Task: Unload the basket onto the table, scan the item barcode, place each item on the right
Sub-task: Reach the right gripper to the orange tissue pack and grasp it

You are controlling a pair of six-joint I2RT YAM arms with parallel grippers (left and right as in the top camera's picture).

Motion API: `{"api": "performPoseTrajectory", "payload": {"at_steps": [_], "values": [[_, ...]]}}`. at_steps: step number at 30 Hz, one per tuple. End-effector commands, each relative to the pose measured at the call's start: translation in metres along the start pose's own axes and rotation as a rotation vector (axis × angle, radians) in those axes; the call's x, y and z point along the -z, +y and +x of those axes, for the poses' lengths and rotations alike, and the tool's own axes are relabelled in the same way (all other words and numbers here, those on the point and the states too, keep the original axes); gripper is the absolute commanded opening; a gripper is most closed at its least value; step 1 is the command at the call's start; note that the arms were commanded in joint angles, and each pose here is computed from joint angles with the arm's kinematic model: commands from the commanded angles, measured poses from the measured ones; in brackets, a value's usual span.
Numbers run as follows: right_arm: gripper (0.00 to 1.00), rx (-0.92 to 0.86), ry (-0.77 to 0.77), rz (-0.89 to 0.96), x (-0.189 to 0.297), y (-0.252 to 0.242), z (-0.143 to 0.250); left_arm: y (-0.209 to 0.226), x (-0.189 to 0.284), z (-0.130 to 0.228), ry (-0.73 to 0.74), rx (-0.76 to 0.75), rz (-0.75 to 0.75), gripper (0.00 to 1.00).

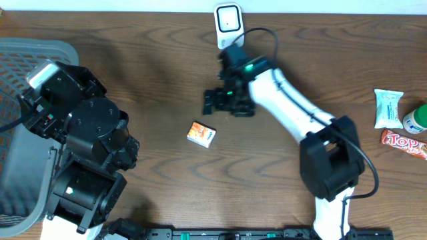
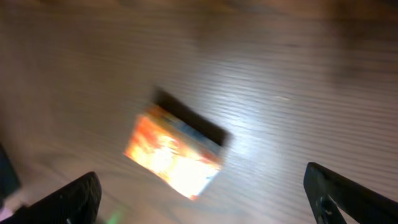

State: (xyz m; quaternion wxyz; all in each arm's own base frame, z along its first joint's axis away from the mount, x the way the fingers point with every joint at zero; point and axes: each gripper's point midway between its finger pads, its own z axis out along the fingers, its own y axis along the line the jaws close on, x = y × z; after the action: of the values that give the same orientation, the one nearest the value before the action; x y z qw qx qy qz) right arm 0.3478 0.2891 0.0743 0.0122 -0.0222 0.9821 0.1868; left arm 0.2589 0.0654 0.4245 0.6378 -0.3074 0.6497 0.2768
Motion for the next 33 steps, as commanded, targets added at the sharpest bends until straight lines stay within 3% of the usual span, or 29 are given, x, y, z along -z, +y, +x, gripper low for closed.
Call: {"api": "performPoseTrajectory", "payload": {"at_steps": [1,3,6,9,15,22,33], "values": [[0.99,-0.012,-0.046,0.042,-0.007,0.019,0.008,0.004,-0.001,-0.001,-0.003,-0.011,-0.02,0.82],[0.99,-0.092,-0.044,0.048,-0.011,0.029,0.018,0.004,-0.001,-0.001,-0.003,-0.011,-0.02,0.82],[0.99,-0.46,0.014,0.126,-0.015,0.021,0.045,0.004,-0.001,-0.001,-0.003,-0.011,-0.02,0.82],[0.99,-0.569,-0.02,0.14,-0.02,0.024,0.046,0.004,-0.001,-0.001,-0.003,-0.011,-0.02,0.82],[0.99,-0.638,-0.098,0.191,-0.028,0.017,0.039,0.004,-0.001,-0.001,-0.003,-0.011,-0.02,0.82],[0.99,-0.648,-0.013,0.228,-0.054,0.011,0.053,0.004,-0.001,-0.001,-0.003,-0.011,-0.02,0.82],[0.99,-0.624,-0.038,0.26,-0.087,0.008,0.052,0.004,-0.001,-0.001,-0.003,-0.011,-0.02,0.82]]}}
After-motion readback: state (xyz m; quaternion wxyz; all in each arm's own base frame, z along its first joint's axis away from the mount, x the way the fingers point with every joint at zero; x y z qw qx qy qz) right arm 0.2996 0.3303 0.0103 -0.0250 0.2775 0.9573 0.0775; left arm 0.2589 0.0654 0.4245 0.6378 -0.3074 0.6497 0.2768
